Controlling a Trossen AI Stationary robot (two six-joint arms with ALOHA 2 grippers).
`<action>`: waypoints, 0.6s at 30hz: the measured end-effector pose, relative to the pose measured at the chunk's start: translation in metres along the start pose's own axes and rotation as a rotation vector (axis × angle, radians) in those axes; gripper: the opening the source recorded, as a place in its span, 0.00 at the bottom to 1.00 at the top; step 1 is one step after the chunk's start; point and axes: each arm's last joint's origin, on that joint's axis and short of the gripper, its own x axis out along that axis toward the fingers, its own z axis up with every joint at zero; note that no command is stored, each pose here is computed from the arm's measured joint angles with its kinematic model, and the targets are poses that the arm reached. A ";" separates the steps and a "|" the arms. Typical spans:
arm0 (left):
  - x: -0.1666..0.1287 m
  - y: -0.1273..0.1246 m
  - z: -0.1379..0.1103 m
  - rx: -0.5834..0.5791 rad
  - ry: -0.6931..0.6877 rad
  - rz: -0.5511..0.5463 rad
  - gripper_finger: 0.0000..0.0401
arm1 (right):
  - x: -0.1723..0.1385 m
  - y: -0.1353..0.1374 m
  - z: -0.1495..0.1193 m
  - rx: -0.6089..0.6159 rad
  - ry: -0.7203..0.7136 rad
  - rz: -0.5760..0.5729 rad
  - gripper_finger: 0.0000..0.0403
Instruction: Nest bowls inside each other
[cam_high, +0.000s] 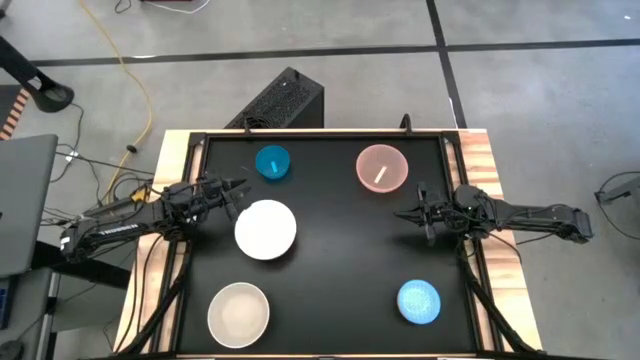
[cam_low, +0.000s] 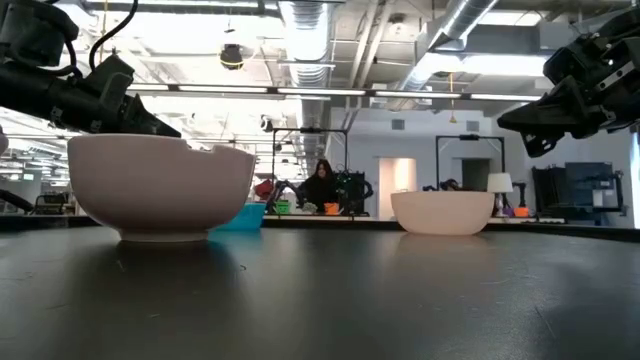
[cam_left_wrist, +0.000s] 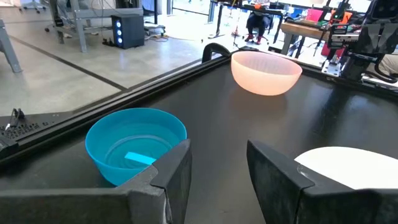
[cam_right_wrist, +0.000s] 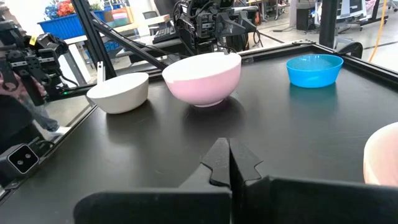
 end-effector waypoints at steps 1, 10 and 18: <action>0.000 0.000 0.000 0.000 -0.001 0.000 0.36 | 0.000 0.000 0.000 0.000 0.000 0.000 0.00; 0.000 -0.001 0.000 -0.356 0.004 -0.033 0.36 | 0.000 0.000 0.000 -0.001 0.000 0.000 0.00; 0.000 0.000 0.000 -0.823 -0.007 0.003 0.36 | 0.000 0.000 0.000 -0.043 -0.004 -0.004 0.00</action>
